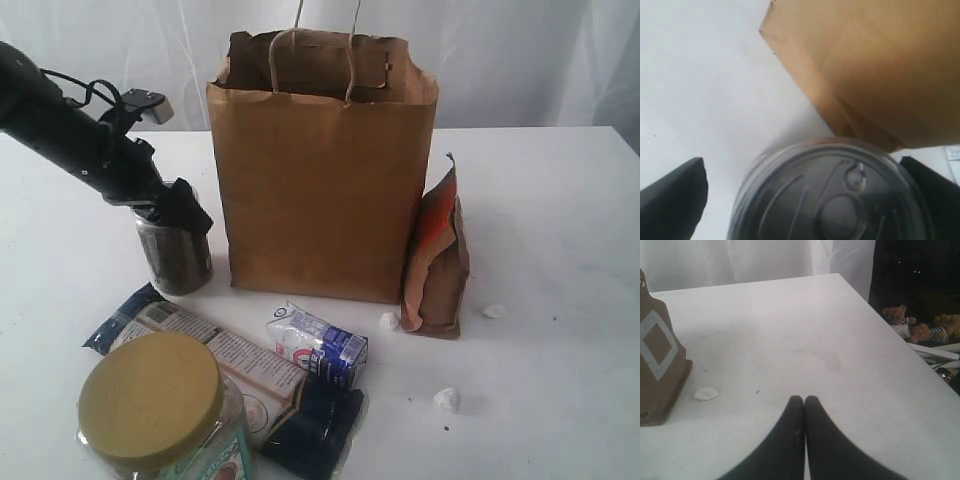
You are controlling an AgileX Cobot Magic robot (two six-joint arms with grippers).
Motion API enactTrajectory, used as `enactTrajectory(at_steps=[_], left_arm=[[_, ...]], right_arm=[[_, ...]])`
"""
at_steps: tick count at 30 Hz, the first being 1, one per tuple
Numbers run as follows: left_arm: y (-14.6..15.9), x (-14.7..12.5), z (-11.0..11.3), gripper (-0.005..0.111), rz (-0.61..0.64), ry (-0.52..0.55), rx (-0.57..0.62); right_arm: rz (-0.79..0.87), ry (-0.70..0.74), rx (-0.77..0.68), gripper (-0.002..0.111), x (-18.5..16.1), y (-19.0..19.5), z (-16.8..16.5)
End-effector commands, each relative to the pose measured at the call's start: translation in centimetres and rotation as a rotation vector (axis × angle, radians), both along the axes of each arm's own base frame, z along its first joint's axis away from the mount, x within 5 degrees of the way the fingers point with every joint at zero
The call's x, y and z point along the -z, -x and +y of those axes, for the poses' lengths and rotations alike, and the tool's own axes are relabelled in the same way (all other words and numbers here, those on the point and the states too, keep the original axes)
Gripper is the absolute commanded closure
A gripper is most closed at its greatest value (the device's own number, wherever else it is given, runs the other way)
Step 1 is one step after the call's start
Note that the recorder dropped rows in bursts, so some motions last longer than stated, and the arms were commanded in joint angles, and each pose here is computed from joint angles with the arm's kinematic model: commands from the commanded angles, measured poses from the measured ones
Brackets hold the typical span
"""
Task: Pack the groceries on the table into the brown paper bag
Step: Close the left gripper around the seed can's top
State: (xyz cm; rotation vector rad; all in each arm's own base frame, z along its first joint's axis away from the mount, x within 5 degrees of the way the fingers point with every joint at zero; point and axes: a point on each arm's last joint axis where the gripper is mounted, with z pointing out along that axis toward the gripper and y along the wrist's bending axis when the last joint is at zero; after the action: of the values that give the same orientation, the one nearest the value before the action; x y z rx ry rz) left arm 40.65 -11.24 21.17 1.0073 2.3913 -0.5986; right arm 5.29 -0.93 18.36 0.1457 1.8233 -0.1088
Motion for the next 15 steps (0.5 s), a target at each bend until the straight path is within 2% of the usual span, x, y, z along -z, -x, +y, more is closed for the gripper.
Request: enactTrajectory(at_steps=[1, 2, 8, 10, 15], left_arm=[[-0.05, -0.34, -0.17, 0.002, -0.013, 0.026, -0.031], [-0.03, -0.33, -0.17, 0.005, -0.011, 0.025, -0.029], [0.39, -0.13, -0.07, 0.049, 0.018, -0.002, 0.012], [0.55, -0.01, 0.04, 0.058, 0.024, -0.023, 0.033], [0.80, 0.02, 0.24, 0.072, 0.033, -0.055, 0.061]], right_arm=[[-0.001, 0.010, -0.003, 0.108, 0.12, 0.02, 0.01], [-0.001, 0.010, -0.003, 0.108, 0.12, 0.02, 0.01], [-0.001, 0.010, -0.003, 0.108, 0.12, 0.02, 0.01], [-0.001, 0.010, -0.003, 0.108, 0.12, 0.02, 0.01], [-0.001, 0.010, -0.003, 0.108, 0.12, 0.02, 0.01]])
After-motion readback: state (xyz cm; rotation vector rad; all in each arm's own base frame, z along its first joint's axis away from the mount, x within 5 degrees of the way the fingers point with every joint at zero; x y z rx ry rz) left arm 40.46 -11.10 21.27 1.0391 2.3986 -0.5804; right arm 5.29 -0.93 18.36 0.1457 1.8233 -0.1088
